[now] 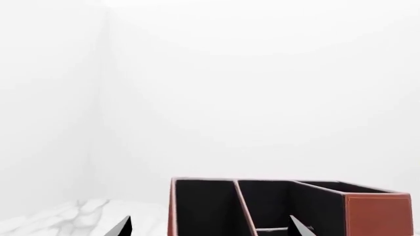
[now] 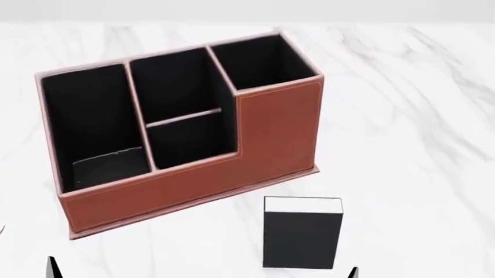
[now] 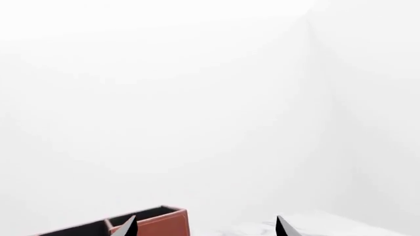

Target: Pick up the book and place it in the back compartment of the caddy.

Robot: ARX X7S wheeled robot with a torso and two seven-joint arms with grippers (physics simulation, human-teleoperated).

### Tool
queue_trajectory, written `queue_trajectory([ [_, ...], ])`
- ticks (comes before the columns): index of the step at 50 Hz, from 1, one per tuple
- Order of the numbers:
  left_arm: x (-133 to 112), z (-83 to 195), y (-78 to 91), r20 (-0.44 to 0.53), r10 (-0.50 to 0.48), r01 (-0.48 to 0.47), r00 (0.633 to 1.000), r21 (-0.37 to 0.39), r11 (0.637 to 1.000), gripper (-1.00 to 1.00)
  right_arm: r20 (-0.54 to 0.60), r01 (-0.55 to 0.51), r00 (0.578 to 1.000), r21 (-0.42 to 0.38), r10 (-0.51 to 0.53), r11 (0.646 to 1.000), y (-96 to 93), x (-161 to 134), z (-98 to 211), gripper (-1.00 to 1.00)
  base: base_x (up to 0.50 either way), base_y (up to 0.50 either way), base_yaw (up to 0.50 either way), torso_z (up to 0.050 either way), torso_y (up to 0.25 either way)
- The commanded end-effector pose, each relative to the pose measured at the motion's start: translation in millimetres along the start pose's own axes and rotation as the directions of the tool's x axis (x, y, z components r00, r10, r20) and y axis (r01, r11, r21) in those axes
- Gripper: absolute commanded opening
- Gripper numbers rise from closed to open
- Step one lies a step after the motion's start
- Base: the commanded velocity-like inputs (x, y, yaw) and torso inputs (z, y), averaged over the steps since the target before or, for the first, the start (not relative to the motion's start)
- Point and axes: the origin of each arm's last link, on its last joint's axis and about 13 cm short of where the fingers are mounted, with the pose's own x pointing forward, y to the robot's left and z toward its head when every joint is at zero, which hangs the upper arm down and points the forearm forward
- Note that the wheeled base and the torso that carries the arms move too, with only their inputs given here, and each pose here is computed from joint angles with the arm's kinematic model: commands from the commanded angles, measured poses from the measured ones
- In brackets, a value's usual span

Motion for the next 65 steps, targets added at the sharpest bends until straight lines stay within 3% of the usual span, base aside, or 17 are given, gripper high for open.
queue_trajectory([
  [1,0.5,-0.3,0.1,0.001,0.001,-0.001,1.0,0.002,1.0,1.0,0.003,-0.002,1.0,0.002,0.002,1.0,0.3,-0.2,0.2,1.0,0.17,-0.01,0.0,0.0,0.0],
  [65,0.8,-1.0,0.2,0.002,0.007,-0.007,1.0,0.001,1.0,1.0,0.014,-0.005,1.0,0.006,0.005,1.0,0.6,-1.6,1.2,1.0,0.16,-0.01,0.0,0.0,0.0],
])
